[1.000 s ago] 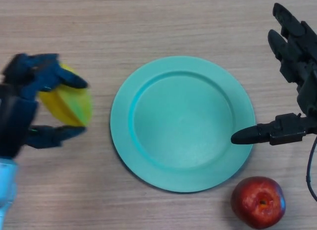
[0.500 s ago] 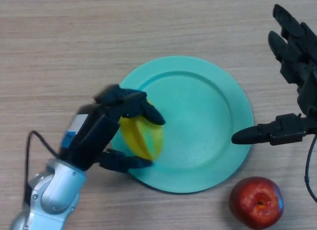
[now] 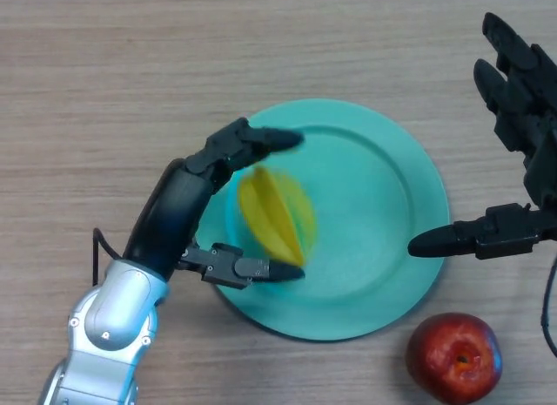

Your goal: Pick up the yellow starfruit and place it on the plate

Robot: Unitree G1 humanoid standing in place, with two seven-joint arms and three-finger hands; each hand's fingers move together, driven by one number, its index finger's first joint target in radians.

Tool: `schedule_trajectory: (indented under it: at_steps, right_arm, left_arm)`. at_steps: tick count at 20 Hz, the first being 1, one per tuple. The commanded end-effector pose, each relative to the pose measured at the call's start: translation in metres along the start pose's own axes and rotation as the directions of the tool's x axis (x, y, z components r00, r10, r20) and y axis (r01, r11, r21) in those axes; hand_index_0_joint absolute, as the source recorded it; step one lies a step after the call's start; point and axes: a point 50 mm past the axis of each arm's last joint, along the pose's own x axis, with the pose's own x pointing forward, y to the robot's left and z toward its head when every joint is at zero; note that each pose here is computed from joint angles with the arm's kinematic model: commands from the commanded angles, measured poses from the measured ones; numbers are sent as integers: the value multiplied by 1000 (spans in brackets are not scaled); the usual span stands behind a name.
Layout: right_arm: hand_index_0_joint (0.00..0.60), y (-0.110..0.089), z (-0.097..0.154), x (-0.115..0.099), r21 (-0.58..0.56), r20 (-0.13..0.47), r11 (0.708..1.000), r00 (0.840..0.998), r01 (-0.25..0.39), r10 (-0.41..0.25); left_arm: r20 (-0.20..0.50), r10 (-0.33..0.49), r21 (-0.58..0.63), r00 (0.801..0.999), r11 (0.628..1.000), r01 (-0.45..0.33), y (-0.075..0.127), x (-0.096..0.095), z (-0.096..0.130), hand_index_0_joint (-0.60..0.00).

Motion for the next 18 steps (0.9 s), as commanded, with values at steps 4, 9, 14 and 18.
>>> schedule_trajectory:
  at_steps: [4,9,14,18]
  right_arm:
    - [0,-14,36,-2,-33,224,997,973,70,-61]
    - [0,-10,35,0,-46,216,997,975,56,-45]
    - [0,-8,33,1,-41,199,999,980,31,-22]
    - [0,-8,35,-1,-25,207,999,978,28,-22]
  left_arm:
    - [109,68,111,992,991,-80,15,2,21,0]
    - [132,135,134,982,979,-153,32,0,33,0]
    - [169,256,1,952,966,-260,58,-8,57,0]
    - [220,353,-33,909,935,-354,78,-21,72,0]
